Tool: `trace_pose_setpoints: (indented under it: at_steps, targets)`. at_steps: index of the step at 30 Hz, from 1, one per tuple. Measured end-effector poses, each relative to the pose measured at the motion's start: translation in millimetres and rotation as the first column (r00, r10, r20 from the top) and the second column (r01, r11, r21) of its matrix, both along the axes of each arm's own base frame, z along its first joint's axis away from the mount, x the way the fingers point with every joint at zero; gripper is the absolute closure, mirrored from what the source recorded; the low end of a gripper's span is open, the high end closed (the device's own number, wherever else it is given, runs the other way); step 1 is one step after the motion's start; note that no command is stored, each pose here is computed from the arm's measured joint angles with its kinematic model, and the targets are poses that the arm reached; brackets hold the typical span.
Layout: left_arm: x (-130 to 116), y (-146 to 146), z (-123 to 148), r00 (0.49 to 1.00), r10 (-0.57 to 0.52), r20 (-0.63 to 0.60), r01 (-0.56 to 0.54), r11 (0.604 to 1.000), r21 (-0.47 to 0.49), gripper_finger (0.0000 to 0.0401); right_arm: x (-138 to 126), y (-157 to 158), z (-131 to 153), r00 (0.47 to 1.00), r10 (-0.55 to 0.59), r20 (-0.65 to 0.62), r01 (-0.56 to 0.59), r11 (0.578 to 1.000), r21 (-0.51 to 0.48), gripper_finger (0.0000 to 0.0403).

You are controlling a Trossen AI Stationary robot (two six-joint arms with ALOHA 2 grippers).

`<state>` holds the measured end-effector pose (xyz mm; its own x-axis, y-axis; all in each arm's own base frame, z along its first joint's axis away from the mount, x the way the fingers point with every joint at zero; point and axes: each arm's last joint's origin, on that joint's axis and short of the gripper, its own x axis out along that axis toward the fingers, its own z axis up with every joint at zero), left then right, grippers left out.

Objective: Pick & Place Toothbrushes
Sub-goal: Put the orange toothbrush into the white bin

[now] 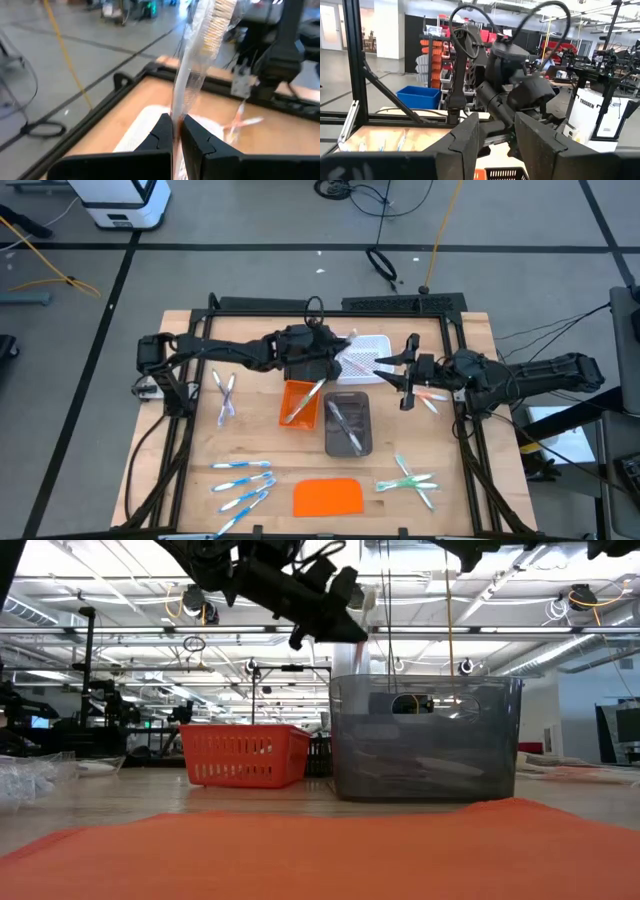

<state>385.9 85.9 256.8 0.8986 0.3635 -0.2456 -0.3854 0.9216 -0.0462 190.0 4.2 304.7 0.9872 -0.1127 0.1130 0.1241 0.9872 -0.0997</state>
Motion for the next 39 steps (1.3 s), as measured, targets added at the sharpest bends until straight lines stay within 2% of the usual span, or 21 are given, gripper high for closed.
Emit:
trace_pose_setpoints:
  at_steps: [4,16,29,39]
  targets:
    - [-3.1,12.8,-4.0,0.999,0.045,-0.014,-0.045,0.998,-0.045,0.0397,0.3,0.0,-1.5,1.0,-0.001,-0.015,0.001,1.0,0.0,0.028]
    - [-2.4,17.6,-5.6,1.0,0.027,0.011,-0.026,0.996,-0.09,0.0397,0.3,0.0,-2.0,1.0,-0.001,-0.02,0.001,1.0,0.0,0.028]
    - [14.0,22.4,-42.0,1.0,0.0,-0.004,-0.001,0.989,-0.151,0.0397,2.4,0.1,-4.4,0.999,-0.002,-0.038,0.002,1.0,0.0,0.028]
    - [17.1,22.9,-57.9,0.999,-0.027,-0.046,0.018,0.98,-0.199,0.039,4.5,0.2,-6.4,0.999,-0.002,-0.05,0.002,1.0,-0.001,0.028]
